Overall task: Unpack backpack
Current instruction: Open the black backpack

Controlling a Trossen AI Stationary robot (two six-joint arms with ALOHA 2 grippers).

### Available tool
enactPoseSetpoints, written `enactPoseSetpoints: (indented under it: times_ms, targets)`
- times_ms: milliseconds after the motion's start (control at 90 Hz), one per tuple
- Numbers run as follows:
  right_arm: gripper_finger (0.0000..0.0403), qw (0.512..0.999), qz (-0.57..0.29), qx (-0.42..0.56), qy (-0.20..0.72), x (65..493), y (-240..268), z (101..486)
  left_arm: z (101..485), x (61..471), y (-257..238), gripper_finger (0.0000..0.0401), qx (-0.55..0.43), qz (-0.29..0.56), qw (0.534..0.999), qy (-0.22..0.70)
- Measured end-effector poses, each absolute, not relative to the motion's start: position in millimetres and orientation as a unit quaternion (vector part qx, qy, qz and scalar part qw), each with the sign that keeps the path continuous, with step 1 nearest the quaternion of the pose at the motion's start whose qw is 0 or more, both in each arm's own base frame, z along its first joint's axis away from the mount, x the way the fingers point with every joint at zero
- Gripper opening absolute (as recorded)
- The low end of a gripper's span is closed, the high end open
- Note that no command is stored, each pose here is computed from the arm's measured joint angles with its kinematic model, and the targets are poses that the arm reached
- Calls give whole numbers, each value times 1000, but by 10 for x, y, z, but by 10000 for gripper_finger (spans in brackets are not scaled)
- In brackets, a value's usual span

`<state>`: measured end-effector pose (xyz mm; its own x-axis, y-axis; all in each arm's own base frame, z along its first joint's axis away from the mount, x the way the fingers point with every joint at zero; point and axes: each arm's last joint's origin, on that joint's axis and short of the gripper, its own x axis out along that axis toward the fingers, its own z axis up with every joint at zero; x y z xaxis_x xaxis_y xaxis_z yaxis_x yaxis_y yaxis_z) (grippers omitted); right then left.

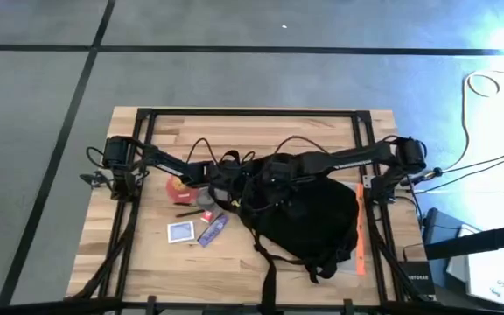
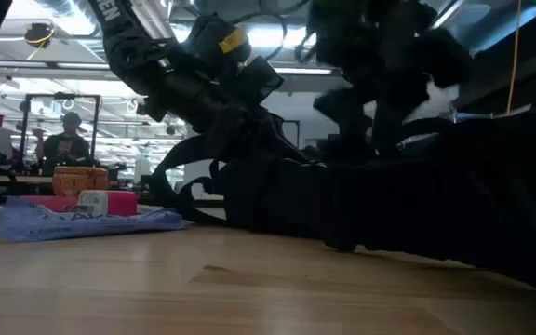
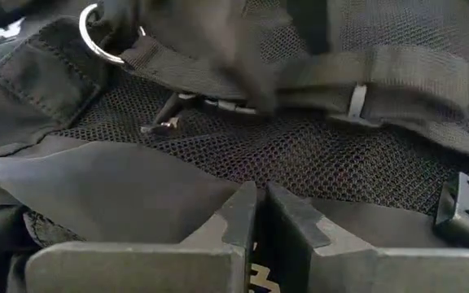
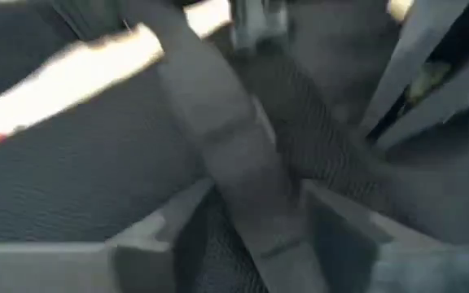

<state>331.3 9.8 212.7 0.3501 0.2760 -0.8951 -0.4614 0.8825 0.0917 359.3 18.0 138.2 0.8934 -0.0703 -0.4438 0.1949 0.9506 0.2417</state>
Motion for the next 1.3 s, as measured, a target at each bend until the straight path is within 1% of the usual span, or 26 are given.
enactPoseSetpoints:
  times_ms: [56,156,189,211,311,444,522,611,667,878,922,967,1033,1111,1211,1300]
  targets:
    - [117,823,232,-86,512,3300,102,2188,1381,3592,180,16,145,-70,962,221]
    - [33,813,239,-91,523,3260,101,2184,1381,3592,182,16,147,-70,962,221]
    - [17,809,242,-92,528,3246,101,2176,1380,3591,183,16,147,-70,962,221]
    - [12,807,243,-91,531,3240,102,2175,1380,3591,183,16,147,-70,961,221]
    - [13,808,243,-88,529,3242,104,2179,1377,3590,183,16,147,-70,961,223]
    - [10,829,232,-80,502,3318,111,2246,1377,3590,183,16,147,-70,961,223]
    - [24,837,232,-93,486,3352,147,2273,1377,3590,183,16,148,-70,961,223]
    - [62,836,243,-117,478,3358,224,2277,1376,3590,183,16,148,-70,961,223]
    - [98,836,248,-125,473,3362,269,2280,1375,3589,183,16,147,-70,961,224]
    - [263,844,233,-127,466,3392,314,2283,1375,3589,183,16,154,-71,960,224]
    - [289,843,233,-127,468,3403,315,2262,1375,3589,183,16,158,-72,959,223]
    - [307,841,234,-126,471,3411,316,2239,1375,3589,183,16,159,-73,959,223]
    - [318,835,235,-124,481,3434,318,2167,1374,3588,183,16,158,-72,959,223]
    - [316,830,240,-120,489,3461,322,2092,1374,3588,183,16,156,-72,959,224]
    - [297,821,254,-117,498,3490,331,1992,1370,3586,183,16,156,-72,959,226]
    - [270,814,258,-119,506,3503,332,1922,1369,3585,183,16,156,-72,959,227]
